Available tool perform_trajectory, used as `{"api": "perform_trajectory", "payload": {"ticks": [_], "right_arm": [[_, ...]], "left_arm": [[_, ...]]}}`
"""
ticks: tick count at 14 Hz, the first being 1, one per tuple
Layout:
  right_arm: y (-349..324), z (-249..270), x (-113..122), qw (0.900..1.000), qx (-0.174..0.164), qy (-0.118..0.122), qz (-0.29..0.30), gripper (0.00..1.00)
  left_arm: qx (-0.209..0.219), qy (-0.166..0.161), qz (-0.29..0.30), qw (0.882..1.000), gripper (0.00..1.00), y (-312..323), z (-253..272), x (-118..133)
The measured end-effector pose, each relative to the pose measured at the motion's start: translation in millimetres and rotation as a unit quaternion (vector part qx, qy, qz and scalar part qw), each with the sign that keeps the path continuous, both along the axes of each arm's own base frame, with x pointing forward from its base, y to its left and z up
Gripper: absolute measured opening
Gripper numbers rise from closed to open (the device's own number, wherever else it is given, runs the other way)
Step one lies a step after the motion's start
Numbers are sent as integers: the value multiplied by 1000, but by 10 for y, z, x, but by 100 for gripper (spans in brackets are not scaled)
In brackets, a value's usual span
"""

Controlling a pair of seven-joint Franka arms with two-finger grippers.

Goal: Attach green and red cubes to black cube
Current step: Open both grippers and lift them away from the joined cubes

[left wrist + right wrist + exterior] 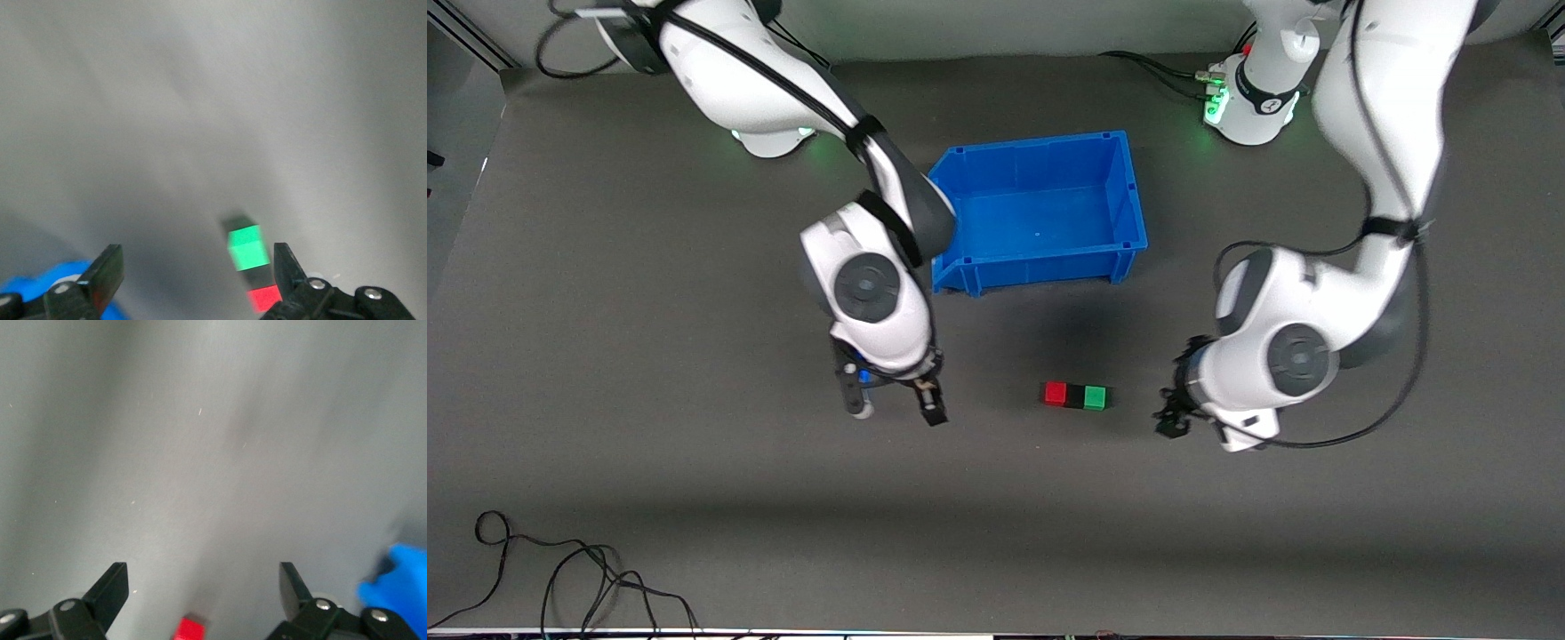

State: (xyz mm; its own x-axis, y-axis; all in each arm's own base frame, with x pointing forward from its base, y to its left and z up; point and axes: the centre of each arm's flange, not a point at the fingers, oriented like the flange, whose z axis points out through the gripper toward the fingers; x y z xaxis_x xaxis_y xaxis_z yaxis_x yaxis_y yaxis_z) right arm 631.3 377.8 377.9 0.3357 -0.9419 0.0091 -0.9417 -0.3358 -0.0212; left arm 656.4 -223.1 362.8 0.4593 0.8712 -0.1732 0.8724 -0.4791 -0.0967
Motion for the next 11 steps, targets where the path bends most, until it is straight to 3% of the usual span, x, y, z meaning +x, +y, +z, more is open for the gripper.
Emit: {"api": "perform_trajectory", "payload": {"ticks": [5, 8, 11], "right_arm": [[-687, 947, -279, 992, -15, 27, 124, 100], [-1221, 1506, -387, 980, -14, 26, 197, 100], [-2073, 1883, -461, 960, -7, 17, 279, 100]], "left_arm": [[-16, 29, -156, 987, 100, 782, 1125, -304], [-46, 36, -270, 961, 100, 1339, 1576, -469], [-78, 23, -368, 926, 100, 1913, 1857, -595]]}}
